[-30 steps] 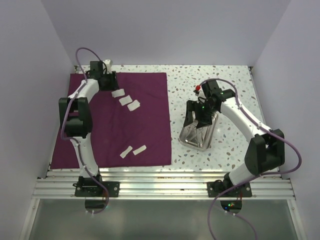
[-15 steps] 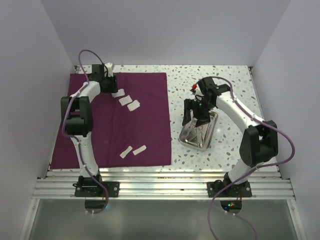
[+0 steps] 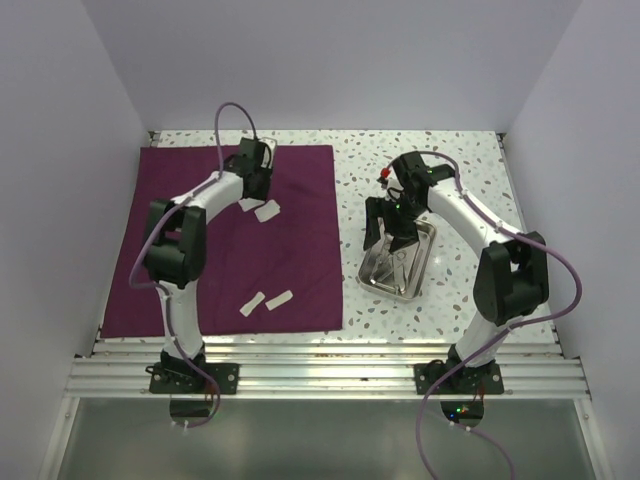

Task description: Prepare the surgical pack

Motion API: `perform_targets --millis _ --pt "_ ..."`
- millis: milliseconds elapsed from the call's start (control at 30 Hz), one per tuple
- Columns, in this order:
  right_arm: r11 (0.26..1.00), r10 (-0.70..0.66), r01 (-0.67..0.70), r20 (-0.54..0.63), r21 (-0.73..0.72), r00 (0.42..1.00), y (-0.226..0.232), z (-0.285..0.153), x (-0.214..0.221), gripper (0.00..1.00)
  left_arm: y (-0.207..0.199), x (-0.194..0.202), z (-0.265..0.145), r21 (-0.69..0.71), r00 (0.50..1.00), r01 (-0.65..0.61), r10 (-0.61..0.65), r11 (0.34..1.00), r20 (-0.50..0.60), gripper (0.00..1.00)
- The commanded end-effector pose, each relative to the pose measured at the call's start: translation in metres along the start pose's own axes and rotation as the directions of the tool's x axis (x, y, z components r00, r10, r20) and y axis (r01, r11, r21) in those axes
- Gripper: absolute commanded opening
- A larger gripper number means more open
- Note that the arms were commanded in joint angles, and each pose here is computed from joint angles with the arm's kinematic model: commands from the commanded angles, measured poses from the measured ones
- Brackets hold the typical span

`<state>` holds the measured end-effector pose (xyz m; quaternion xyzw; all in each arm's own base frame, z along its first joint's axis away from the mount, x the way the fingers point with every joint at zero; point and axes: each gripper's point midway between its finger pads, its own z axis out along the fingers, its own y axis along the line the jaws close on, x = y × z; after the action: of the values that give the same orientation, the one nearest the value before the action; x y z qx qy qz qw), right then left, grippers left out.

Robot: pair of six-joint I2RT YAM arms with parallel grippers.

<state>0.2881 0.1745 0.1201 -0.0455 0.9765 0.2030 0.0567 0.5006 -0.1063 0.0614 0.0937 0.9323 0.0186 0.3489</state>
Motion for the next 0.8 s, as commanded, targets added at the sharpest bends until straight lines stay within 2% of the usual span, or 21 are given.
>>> perform_targets --millis 0,100,300,767 --pt "1.0 -0.024 0.024 0.009 -0.015 1.0 0.004 -0.008 -0.004 0.77 0.011 -0.012 -0.021 -0.081 0.998 -0.055 0.057 0.995 0.02 0.38" --pt "1.0 -0.02 0.02 0.013 -0.016 1.0 0.005 -0.009 -0.003 0.77 -0.019 -0.003 -0.023 -0.047 0.994 -0.104 0.105 0.994 0.02 0.37" --pt "1.0 -0.017 0.017 0.02 -0.019 1.0 0.006 -0.011 0.0 0.77 -0.044 0.01 -0.021 -0.093 0.983 -0.182 0.18 0.979 -0.027 0.36" --pt "1.0 -0.024 0.024 0.034 -0.001 0.999 0.004 -0.017 -0.002 0.77 -0.056 0.031 -0.002 -0.118 0.967 -0.243 0.231 0.963 -0.11 0.37"
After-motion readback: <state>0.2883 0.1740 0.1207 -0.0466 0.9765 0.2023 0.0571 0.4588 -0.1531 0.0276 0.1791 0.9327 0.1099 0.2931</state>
